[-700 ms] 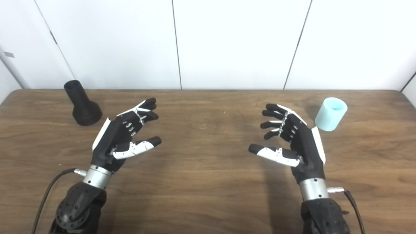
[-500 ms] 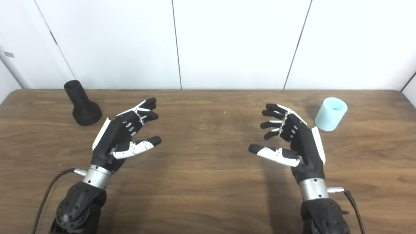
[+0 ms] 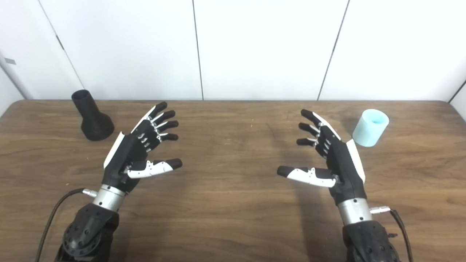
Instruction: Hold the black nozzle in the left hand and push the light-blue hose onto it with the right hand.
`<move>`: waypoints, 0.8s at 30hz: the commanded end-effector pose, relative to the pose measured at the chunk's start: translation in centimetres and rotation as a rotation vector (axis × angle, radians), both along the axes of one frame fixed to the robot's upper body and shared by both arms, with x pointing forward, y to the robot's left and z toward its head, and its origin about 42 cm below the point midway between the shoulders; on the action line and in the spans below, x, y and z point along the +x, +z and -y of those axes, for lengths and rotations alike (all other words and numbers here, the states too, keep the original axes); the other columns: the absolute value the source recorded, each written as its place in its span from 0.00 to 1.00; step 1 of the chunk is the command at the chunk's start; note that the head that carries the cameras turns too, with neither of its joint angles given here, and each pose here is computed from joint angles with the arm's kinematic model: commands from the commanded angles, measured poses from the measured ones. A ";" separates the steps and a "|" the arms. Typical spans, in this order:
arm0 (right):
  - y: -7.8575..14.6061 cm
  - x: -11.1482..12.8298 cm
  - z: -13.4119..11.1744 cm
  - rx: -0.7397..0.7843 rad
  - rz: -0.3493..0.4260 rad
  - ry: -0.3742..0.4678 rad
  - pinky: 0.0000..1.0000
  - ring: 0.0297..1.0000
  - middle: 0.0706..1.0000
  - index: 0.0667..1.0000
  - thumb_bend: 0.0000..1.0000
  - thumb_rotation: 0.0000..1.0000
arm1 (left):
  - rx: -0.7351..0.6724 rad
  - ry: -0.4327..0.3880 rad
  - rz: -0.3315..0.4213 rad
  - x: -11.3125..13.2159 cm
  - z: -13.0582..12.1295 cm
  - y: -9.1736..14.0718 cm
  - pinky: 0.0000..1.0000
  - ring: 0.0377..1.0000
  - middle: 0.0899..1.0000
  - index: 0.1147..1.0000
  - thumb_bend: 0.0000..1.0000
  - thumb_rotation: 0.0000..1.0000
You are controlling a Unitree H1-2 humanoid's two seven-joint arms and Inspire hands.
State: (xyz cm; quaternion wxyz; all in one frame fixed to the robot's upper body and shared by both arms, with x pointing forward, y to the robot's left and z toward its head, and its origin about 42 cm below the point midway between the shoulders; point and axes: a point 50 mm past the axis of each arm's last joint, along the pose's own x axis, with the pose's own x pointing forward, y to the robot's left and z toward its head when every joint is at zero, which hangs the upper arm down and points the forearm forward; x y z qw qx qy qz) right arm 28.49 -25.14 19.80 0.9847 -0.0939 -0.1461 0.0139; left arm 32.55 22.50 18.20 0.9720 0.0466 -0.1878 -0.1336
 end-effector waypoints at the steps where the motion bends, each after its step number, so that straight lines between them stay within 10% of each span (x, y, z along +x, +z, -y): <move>1: 1.5 0.2 -0.3 0.029 0.096 -0.012 0.75 0.87 0.90 0.56 0.68 0.15 | -0.003 -0.011 0.077 0.5 0.1 2.1 0.69 0.83 0.87 0.86 0.86 0.10; 4: 1.3 0.4 -0.4 0.058 0.100 -0.025 0.80 0.87 0.85 0.46 0.54 0.14 | 0.000 -0.010 0.078 0.5 0.1 2.1 0.69 0.83 0.87 0.85 0.86 0.10; 14: 1.7 0.2 -0.6 0.059 0.111 -0.015 0.70 0.82 0.83 0.46 0.52 0.14 | 0.004 -0.012 0.083 0.5 0.1 2.2 0.69 0.83 0.87 0.84 0.86 0.11; 17: 1.5 0.2 -0.5 0.048 0.119 -0.011 0.65 0.79 0.82 0.72 0.77 0.10 | 0.000 -0.014 0.082 0.5 0.1 2.1 0.69 0.83 0.86 0.84 0.86 0.11; 24: 1.2 0.3 0.1 0.038 0.109 -0.003 0.61 0.76 0.82 0.82 0.80 0.10 | -0.013 -0.025 0.076 0.6 0.9 1.8 0.66 0.81 0.85 0.84 0.86 0.11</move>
